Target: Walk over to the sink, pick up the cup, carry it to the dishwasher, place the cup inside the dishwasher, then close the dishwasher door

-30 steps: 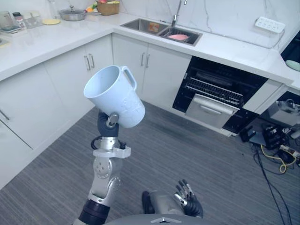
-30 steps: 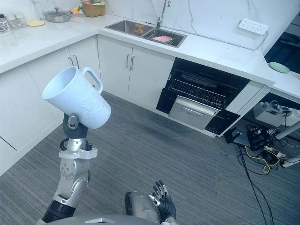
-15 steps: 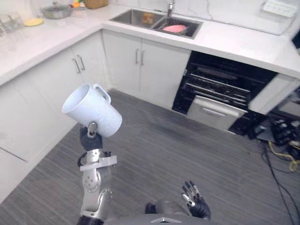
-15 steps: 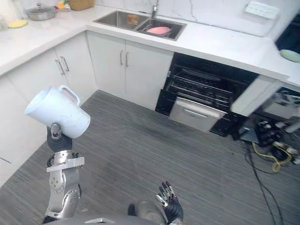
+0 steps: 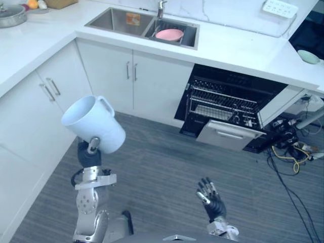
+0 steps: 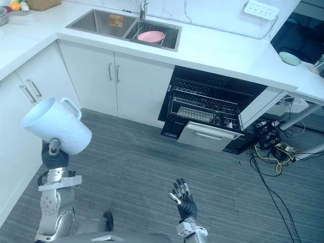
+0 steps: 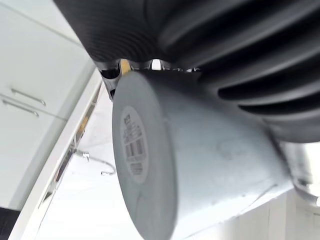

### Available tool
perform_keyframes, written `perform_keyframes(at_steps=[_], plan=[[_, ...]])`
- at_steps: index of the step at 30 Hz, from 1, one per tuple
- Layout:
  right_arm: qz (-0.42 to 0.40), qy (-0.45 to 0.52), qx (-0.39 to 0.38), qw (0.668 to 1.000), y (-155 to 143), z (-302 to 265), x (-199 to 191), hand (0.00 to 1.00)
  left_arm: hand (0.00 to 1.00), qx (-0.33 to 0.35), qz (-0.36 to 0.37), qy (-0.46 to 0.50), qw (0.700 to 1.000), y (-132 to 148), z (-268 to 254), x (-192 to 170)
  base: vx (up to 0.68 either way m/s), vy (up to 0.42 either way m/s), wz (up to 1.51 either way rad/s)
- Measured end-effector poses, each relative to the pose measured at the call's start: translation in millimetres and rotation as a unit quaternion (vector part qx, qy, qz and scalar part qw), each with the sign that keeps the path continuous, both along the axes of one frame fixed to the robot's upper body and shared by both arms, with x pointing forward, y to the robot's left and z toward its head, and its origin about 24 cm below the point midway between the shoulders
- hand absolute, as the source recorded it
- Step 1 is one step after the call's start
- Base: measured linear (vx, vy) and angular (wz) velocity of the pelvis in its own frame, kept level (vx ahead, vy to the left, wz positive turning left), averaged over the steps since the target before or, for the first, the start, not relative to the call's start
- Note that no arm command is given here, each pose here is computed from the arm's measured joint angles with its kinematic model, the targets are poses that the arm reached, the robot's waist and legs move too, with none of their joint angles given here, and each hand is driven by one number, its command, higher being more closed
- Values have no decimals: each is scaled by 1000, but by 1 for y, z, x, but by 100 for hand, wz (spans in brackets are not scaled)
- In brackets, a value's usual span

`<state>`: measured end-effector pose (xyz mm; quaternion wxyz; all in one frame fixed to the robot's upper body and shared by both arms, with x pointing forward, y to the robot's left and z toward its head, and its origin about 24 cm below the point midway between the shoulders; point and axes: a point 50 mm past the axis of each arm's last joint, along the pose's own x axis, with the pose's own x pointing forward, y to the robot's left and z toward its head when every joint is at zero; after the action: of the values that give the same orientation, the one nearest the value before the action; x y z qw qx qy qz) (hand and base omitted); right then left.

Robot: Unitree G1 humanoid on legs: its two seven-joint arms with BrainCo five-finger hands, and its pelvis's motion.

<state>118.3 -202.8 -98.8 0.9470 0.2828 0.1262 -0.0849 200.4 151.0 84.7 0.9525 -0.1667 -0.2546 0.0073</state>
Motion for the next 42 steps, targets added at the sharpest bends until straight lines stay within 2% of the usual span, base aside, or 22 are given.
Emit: perform_keyframes(at_steps=[1, 7, 12, 13, 19, 21, 26, 30, 36, 42], plan=[[-28, -10, 0, 1000, 0, 4, -1, 0, 100, 11, -10, -10, 1000, -4, 4, 2, 306, 152, -36], [-74, -60, -30, 995, -5, 23, 7, 0, 100, 77, -22, -42, 996, -16, 18, 11, 295, 70, -59], [-104, -118, -90, 983, -7, 58, 11, 0, 100, 77, -33, -46, 995, -21, 20, 13, 449, -71, -31], [-106, -142, -111, 978, -15, 69, 15, 0, 100, 69, -35, -35, 996, -23, 15, 13, 424, -83, -42], [-131, -229, -121, 957, -14, 113, 35, 0, 100, 59, -56, -58, 995, -31, 19, 7, 297, -93, -39], [-139, -263, -125, 946, -14, 133, 31, 0, 100, 34, -53, -83, 995, -36, 27, -3, 205, -84, -8], [-134, -310, -137, 931, -17, 153, 38, 0, 100, 10, -49, -80, 996, -41, 25, -10, 313, 8, -49], [-110, -307, -139, 935, -20, 148, 49, 0, 100, 20, -36, -32, 999, -36, 6, -4, 377, 147, -82], [-56, -310, -128, 940, -17, 147, 70, 0, 100, 21, -13, -14, 1000, -27, 2, -10, 306, 267, -100], [-61, -311, -109, 942, -17, 150, 60, 0, 100, 33, -7, -33, 999, -21, 9, -4, 183, 338, -74]])
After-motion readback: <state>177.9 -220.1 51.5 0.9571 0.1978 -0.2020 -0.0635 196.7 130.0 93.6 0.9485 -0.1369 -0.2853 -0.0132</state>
